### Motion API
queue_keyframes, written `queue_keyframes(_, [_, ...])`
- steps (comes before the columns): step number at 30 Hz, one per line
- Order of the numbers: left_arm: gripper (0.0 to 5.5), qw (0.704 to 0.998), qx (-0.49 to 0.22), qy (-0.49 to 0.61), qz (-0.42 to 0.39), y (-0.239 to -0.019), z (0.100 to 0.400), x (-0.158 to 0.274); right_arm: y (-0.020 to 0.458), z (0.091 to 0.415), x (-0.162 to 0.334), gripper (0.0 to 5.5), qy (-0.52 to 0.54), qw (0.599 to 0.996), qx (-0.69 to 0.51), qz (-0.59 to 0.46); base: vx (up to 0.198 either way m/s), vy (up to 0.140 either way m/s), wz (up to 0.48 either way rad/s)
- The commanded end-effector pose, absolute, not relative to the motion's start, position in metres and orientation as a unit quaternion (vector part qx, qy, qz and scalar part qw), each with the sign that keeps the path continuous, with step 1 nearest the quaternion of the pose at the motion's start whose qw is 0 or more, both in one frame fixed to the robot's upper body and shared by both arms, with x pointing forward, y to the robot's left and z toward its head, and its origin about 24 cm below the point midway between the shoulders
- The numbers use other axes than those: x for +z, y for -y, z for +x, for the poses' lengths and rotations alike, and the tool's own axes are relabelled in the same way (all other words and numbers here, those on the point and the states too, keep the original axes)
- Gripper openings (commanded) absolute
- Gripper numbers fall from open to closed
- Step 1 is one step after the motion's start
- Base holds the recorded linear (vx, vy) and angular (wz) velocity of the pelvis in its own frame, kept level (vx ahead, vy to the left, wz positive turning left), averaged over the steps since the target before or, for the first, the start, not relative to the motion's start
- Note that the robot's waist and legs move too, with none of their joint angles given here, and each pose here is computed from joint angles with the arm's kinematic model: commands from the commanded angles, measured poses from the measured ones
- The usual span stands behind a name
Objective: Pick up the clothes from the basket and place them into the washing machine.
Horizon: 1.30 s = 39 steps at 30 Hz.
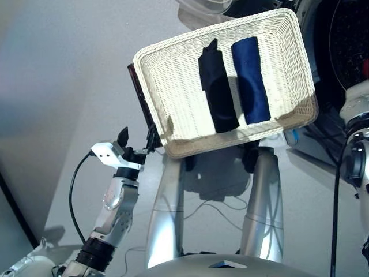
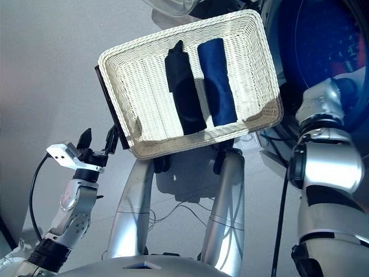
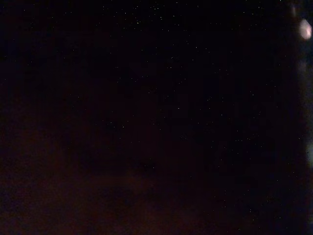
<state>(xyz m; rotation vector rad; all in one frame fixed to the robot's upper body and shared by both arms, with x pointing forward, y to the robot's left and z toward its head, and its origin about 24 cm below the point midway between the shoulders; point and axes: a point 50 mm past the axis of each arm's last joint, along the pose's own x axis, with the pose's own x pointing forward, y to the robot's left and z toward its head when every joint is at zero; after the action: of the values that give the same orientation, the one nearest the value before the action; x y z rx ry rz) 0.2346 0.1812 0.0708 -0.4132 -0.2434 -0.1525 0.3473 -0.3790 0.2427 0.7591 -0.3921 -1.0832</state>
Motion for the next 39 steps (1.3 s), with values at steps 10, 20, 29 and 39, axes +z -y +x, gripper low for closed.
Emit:
queue_keyframes(10, [5.5, 0.962, -0.101, 0.15, -0.203, -0.188, 0.229, 0.087, 0.401, 0.332, 0.279, 5.5, 0.217, 0.824, -0.48, 0.209, 0.0, 0.0, 0.0])
queue_keyframes(20, [5.5, 0.964, -0.097, 0.159, -0.191, -0.192, 0.23, 0.091, 0.362, 0.363, 0.288, 5.5, 0.159, 0.898, -0.409, -0.018, 0.0, 0.0, 0.0])
queue_keyframes(29, [5.5, 0.963, -0.075, 0.171, -0.192, -0.198, 0.231, 0.094, 0.277, 0.4, 0.291, 5.5, 0.209, 0.939, -0.266, -0.066, 0.0, 0.0, 0.0])
queue_keyframes(39, [5.5, 0.964, -0.045, 0.185, -0.183, -0.207, 0.231, 0.096, 0.214, 0.4, 0.286, 5.5, 0.282, 0.935, -0.147, -0.157, -0.001, 0.002, -0.018])
